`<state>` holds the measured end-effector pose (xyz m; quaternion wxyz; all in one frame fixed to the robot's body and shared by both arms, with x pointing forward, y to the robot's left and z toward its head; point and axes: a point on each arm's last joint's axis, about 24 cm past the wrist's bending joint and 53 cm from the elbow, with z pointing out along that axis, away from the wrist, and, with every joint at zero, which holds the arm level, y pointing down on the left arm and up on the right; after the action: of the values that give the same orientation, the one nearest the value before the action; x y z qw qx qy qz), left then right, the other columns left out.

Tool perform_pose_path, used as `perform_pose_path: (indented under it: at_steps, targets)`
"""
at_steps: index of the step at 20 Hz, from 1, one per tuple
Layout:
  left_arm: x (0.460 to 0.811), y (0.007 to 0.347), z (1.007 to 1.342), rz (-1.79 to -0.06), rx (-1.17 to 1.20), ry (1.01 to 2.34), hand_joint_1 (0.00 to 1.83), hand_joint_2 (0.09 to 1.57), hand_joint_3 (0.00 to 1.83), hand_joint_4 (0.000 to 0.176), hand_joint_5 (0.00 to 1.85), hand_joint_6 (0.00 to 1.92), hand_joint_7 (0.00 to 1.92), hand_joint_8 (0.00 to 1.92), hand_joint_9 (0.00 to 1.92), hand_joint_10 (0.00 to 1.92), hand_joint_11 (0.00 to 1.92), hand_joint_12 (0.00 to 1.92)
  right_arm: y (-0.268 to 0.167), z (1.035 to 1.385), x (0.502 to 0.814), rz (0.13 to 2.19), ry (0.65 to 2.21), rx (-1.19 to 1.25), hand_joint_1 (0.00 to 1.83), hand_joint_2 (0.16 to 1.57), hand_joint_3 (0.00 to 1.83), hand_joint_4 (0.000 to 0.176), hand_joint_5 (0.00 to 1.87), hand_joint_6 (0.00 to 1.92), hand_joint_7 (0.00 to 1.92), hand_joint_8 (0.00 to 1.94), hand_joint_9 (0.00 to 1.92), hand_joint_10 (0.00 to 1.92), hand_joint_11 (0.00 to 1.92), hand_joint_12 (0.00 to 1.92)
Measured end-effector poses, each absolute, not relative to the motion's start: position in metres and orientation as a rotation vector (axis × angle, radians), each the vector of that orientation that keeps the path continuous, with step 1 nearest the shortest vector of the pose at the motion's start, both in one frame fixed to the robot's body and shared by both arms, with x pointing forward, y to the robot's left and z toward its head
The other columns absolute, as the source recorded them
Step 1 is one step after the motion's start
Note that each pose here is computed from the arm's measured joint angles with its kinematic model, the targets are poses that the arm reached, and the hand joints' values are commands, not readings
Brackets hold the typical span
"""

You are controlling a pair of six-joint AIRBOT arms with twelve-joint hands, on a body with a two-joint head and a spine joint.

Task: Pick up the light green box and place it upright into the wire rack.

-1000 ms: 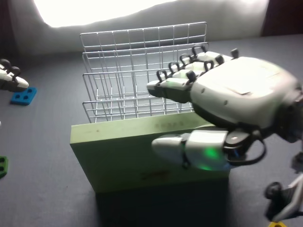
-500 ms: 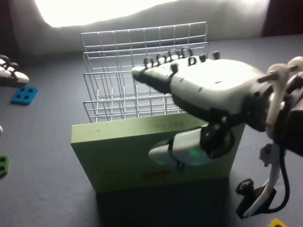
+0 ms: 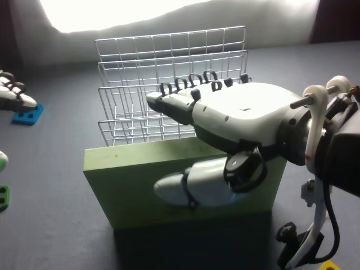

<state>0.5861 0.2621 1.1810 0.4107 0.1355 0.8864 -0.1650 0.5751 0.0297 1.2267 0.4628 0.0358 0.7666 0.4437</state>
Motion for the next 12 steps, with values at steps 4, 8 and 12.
perform_pose_path:
  at_steps: [4,8,12]
  targets:
    - [0.582,0.263,1.174,-0.403,0.35,2.256,0.0,1.23,0.0,0.0,0.18,0.01,0.25,0.01,0.2,0.01,0.0,0.19,0.03,1.222,0.574,1.094,1.898,0.092,0.7,1.12,0.01,0.0,0.0,0.0,0.0,0.0,0.0,0.0,0.0,0.0]
    - [0.583,0.263,1.174,-0.401,0.352,2.254,0.0,1.25,0.0,0.0,0.19,0.01,0.25,0.0,0.19,0.0,0.0,0.16,0.032,1.214,0.572,1.092,1.918,0.084,0.6,1.15,0.02,0.0,0.0,0.0,0.0,0.0,0.0,0.0,0.0,0.0]
    - [0.581,0.263,1.175,-0.39,0.382,2.243,0.0,1.25,0.0,0.0,0.2,0.0,0.25,0.0,0.2,0.0,0.0,0.13,0.029,1.211,0.58,1.09,1.92,0.114,0.49,1.19,0.03,0.0,0.01,0.0,0.02,0.01,0.01,0.0,0.0,0.0]
